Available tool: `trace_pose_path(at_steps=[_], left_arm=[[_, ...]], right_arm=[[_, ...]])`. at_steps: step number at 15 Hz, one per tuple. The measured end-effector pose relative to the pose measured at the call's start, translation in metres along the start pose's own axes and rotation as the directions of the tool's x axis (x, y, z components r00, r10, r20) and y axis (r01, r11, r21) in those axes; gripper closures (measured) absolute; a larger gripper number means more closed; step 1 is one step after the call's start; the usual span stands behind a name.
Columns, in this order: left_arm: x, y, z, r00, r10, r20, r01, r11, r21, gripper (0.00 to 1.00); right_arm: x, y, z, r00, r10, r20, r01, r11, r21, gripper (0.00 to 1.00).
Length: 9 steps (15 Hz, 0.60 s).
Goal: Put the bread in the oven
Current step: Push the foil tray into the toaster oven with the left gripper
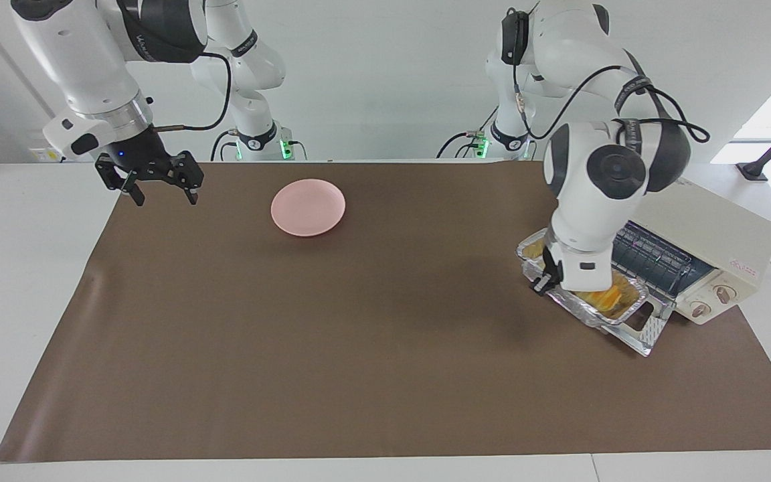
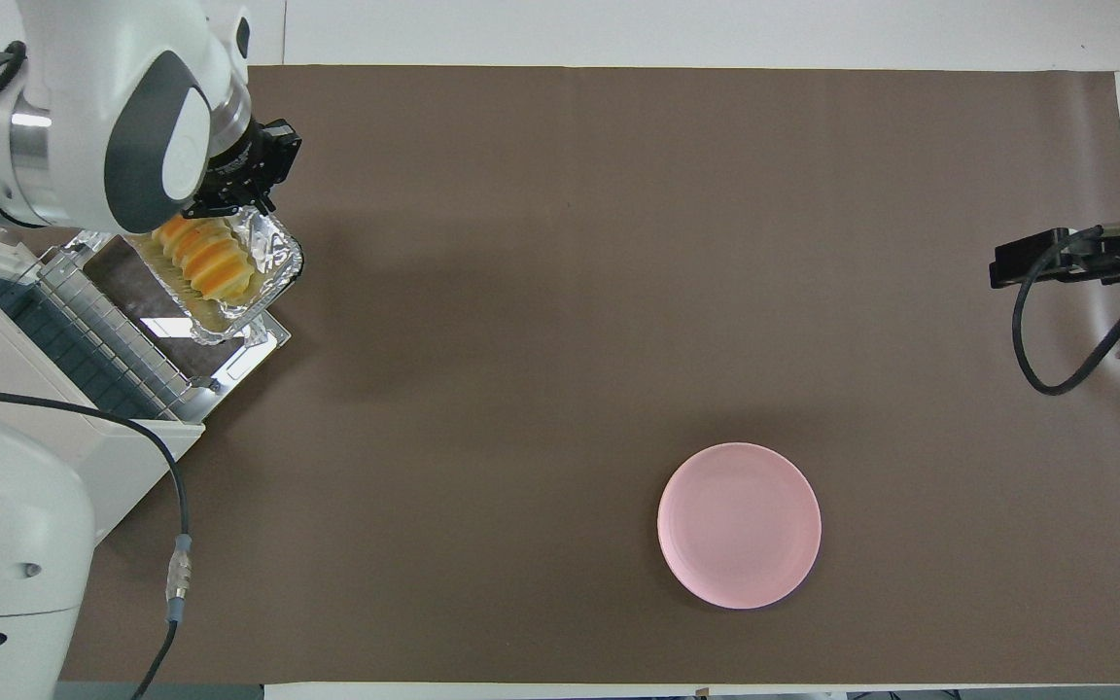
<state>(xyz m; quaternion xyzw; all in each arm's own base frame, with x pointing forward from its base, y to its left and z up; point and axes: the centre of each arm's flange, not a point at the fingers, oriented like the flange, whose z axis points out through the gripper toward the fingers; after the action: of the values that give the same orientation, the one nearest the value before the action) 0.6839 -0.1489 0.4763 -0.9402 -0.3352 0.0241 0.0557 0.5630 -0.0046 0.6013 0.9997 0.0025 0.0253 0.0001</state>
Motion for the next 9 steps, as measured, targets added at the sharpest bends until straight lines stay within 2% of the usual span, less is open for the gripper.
trace_pose_path(at_steps=[4, 7, 9], left_arm=[[0.051, -0.048, 0.027, 0.987, -0.148, 0.061, 0.148, 0.989, 0.019, 0.98], [0.061, -0.064, 0.036, 0.976, -0.203, 0.083, 0.200, 0.979, 0.043, 0.98], [0.062, -0.075, 0.048, 0.969, -0.223, 0.103, 0.216, 0.974, 0.074, 0.98]], right_arm=[[0.002, 0.000, -0.001, 1.000, 0.000, -0.016, 0.000, 1.000, 0.000, 0.00], [0.002, 0.000, -0.001, 1.000, 0.000, -0.016, 0.000, 1.000, 0.001, 0.00], [0.000, 0.000, 0.001, 1.000, 0.001, 0.006, -0.001, 1.000, 0.005, 0.00]])
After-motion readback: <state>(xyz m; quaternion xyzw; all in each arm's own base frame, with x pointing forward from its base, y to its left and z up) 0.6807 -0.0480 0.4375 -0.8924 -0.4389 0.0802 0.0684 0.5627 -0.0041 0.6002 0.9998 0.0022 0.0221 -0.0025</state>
